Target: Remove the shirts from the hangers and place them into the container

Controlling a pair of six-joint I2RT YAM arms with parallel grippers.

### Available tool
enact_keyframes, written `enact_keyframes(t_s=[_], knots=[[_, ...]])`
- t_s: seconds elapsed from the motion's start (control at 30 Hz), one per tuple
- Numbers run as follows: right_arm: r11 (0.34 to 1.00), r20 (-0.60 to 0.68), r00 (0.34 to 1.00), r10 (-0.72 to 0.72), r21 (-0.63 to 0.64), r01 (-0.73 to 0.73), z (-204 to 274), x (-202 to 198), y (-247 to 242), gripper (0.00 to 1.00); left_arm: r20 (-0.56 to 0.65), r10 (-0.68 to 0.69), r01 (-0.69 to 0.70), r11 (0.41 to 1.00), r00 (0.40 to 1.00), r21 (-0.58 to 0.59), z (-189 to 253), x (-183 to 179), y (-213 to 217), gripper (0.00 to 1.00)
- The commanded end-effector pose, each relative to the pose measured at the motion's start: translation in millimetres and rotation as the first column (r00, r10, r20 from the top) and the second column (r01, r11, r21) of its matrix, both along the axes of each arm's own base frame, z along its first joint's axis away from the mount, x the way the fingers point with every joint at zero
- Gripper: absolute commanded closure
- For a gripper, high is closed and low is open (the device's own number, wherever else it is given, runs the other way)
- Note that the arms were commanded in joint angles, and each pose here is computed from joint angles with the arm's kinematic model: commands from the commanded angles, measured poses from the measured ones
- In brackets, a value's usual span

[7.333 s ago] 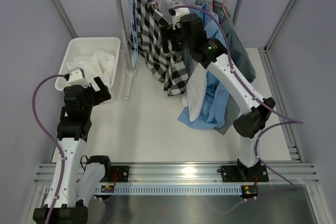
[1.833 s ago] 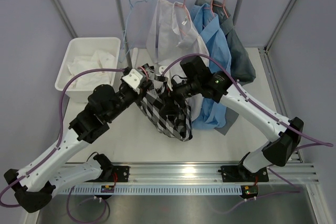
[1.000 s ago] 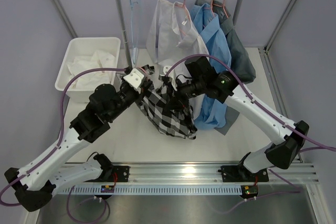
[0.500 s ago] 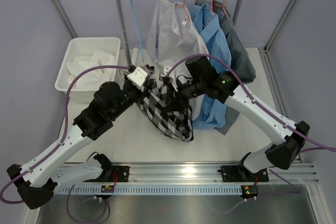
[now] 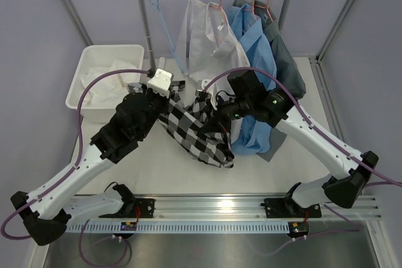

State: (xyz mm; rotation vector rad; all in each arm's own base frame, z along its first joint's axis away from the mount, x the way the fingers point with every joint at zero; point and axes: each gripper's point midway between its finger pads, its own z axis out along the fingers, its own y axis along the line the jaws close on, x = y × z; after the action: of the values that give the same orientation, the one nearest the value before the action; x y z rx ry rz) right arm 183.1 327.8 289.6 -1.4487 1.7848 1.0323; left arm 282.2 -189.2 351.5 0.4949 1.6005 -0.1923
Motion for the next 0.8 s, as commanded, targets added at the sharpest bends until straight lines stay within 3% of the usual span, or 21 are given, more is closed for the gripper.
enact_keyframes(t_s=[0.0,0.47,0.63,0.77], knots=[[0.998,0.010,0.998,-0.068,-0.019,0.068,14,-18,-22,1.00,0.082,0.306,-0.298,0.950,0.949,-0.089,45,18,49,1.00],[0.988,-0.021,0.988,-0.150,-0.032,0.149,-1,-41,-38,1.00,-0.002,0.555,-0.531,0.796,0.832,-0.291,58,22,84,1.00],[0.971,-0.008,0.972,-0.234,-0.047,0.234,-16,-36,-49,1.00,-0.001,0.579,-0.556,0.783,0.815,-0.279,55,19,94,1.00],[0.956,0.006,0.957,-0.289,-0.050,0.289,-20,-32,-57,1.00,-0.017,0.628,-0.602,0.737,0.778,-0.306,54,14,111,1.00]])
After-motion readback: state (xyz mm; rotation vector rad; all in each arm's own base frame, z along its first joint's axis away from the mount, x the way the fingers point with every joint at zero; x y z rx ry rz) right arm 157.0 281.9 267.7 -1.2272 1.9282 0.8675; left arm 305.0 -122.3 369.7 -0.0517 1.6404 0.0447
